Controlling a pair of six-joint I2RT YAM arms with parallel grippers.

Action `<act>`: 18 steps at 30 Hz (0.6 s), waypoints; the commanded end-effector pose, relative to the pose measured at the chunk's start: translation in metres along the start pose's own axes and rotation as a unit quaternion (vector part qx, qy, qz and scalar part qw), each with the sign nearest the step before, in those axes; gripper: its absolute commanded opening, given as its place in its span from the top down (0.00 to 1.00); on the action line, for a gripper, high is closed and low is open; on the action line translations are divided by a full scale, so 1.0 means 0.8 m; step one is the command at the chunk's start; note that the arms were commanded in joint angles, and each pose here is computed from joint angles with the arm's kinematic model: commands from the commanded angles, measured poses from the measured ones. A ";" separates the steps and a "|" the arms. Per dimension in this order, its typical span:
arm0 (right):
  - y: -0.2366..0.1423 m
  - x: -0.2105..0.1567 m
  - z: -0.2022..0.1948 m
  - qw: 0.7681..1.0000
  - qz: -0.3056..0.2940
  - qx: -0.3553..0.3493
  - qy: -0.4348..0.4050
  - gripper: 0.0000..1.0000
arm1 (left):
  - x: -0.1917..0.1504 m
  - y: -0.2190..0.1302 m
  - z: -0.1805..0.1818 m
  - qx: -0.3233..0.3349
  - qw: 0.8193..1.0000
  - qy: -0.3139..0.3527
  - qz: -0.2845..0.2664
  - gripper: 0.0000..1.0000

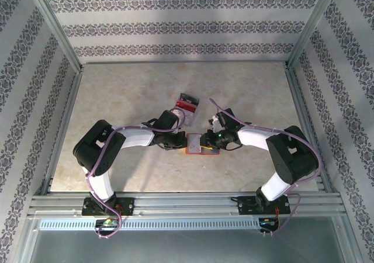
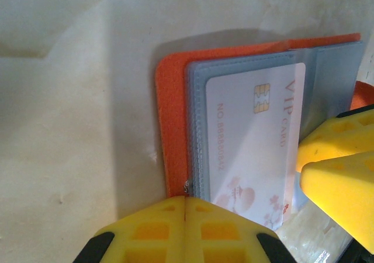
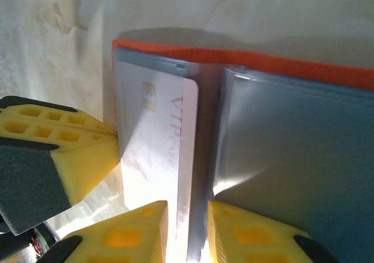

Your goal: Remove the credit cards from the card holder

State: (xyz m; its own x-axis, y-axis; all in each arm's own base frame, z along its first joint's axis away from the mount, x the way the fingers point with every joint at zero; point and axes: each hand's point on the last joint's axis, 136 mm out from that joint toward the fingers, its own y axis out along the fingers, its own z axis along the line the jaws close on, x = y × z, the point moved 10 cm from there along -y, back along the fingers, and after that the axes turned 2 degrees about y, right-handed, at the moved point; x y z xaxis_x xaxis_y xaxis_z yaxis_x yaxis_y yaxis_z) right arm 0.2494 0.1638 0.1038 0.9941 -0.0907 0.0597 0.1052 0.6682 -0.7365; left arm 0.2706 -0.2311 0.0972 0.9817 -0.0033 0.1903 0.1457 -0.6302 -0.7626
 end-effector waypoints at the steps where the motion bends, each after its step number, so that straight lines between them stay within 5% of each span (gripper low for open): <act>1: 0.006 0.000 -0.006 1.000 0.007 0.020 0.011 0.76 | -0.001 0.008 0.013 0.022 1.000 -0.004 0.008 0.97; 18: 0.011 -0.001 -0.010 0.999 0.011 0.038 0.020 0.80 | -0.003 0.009 0.014 0.024 1.000 -0.006 0.011 0.97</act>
State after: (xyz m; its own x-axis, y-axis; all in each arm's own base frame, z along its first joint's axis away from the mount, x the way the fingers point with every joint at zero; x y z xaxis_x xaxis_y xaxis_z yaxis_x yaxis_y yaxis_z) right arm 0.2505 0.1636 0.0970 0.9938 -0.1039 0.0395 0.1019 0.7102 -0.6966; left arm 0.2707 -0.2310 0.0970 0.9819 -0.0032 0.1895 0.1452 -0.6300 -0.7629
